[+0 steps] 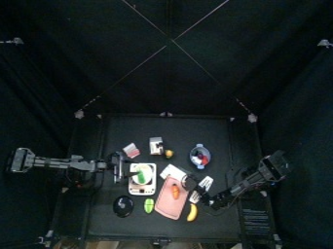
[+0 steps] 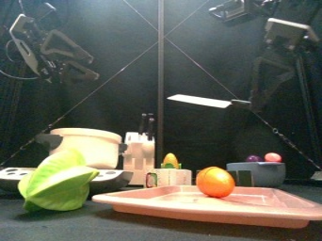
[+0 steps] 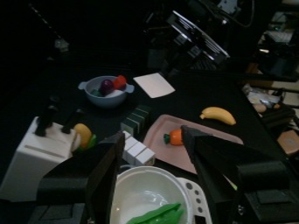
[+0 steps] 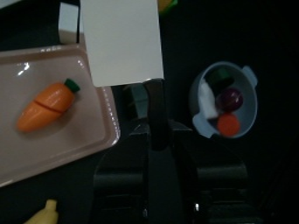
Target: Grab cleaver with other hand
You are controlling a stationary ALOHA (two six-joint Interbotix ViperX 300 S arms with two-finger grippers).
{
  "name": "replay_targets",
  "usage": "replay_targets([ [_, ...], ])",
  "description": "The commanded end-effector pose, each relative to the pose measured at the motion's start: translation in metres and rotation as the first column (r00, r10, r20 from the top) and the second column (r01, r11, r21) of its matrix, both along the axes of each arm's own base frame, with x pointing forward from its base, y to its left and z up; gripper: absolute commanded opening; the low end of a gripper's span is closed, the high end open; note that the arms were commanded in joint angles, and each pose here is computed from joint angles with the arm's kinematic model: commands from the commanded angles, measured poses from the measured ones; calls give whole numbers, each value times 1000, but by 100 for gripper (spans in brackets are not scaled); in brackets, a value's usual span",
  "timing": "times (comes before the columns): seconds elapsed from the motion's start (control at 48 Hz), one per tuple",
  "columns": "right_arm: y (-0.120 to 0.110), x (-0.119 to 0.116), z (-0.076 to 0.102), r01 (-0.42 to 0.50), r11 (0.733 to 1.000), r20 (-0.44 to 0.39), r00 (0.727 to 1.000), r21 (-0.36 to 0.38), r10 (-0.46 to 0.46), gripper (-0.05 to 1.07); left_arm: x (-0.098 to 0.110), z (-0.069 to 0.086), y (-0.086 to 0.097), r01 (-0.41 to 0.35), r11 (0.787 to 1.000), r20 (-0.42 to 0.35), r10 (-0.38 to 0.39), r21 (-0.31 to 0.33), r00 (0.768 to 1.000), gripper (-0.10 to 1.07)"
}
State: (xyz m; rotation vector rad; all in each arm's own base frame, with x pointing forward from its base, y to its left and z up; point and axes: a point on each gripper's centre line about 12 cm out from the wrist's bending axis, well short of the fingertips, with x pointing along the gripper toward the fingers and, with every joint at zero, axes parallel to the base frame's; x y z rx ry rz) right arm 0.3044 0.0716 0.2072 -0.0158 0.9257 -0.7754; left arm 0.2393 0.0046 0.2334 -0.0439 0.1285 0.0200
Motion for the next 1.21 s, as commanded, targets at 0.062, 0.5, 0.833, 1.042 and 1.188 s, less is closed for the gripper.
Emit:
replay_targets([
  [0.062, -4, 18, 23, -81, 992, 43, 995, -100, 85, 50, 24, 13, -9, 25, 999, 43, -24, -28, 999, 90],
  [0.5, -10, 40, 31, -180, 929, 51, 977, -324, 207, 50, 62, 21, -8, -14, 994, 79, 22, -107, 997, 90],
  [0.833, -13, 45, 27, -176, 927, 42, 979, -330, 201, 50, 82, 18, -4, -50, 988, 100, 65, -149, 993, 89],
  [1.042, -17, 48, 27, -180, 923, 20, 980, -340, 199, 50, 90, 11, -2, -72, 983, 105, 90, -167, 990, 88],
  [1.188, -18, 51, 26, -190, 919, -1, 979, -344, 203, 50, 95, 6, 0, -92, 977, 85, 110, -190, 990, 85],
])
